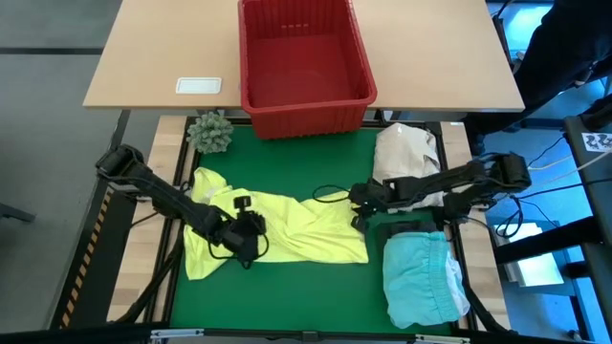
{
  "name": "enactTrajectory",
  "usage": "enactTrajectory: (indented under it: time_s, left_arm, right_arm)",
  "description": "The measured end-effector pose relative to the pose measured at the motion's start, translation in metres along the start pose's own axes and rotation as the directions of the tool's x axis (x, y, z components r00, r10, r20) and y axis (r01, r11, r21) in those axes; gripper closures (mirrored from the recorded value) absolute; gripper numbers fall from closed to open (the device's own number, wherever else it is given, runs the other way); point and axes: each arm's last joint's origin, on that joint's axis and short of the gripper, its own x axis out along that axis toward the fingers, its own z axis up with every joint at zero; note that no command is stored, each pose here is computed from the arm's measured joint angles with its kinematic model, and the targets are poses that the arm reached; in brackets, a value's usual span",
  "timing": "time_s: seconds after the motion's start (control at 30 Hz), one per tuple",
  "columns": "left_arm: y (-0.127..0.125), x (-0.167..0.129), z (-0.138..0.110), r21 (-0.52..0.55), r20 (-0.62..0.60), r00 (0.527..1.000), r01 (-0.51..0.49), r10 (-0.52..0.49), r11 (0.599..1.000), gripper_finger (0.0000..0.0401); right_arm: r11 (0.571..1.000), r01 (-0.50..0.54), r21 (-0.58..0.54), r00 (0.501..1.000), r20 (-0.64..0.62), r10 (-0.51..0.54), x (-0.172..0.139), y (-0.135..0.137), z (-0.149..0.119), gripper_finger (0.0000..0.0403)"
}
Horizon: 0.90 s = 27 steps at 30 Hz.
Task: Fold Laundry from Bin
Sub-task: Fold the yellow shirt
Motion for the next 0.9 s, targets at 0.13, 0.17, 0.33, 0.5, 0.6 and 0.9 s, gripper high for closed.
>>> enactTrajectory:
  time_s: [0.13,0.17,0.33,0.5,0.6,0.9]
  left_arm:
    - [-0.002,0.007,-0.021,-0.065,-0.091,0.994,0.058,-0.064,0.996,0.0293]
    - [-0.003,0.009,-0.026,-0.082,-0.117,0.989,0.078,-0.087,0.994,0.0293]
    - [-0.006,0.011,-0.041,-0.134,-0.202,0.966,0.135,-0.161,0.982,0.0293]
    - [-0.014,0.008,-0.04,-0.133,-0.181,0.96,0.193,-0.215,0.972,0.0293]
    - [-0.019,0.0,-0.034,-0.123,-0.153,0.961,0.211,-0.229,0.97,0.0293]
    - [-0.022,-0.027,-0.021,-0.065,-0.162,0.974,0.151,-0.16,0.986,0.0293]
  right_arm:
    - [0.998,0.038,0.053,0.998,-0.053,-0.035,0.008,-0.009,-0.002,0.04]
    - [0.997,0.047,0.066,0.997,-0.06,-0.043,0.009,-0.011,-0.001,0.0401]
    - [0.988,0.113,0.104,0.99,-0.091,-0.104,0.008,-0.023,0.0,0.0401]
    - [0.965,0.226,0.132,0.968,-0.143,-0.207,0.002,-0.038,0.007,0.0401]
    - [0.946,0.298,0.129,0.945,-0.182,-0.273,-0.003,-0.048,0.012,0.0402]
    - [0.931,0.342,0.131,0.928,-0.205,-0.312,-0.009,-0.07,0.017,0.0402]
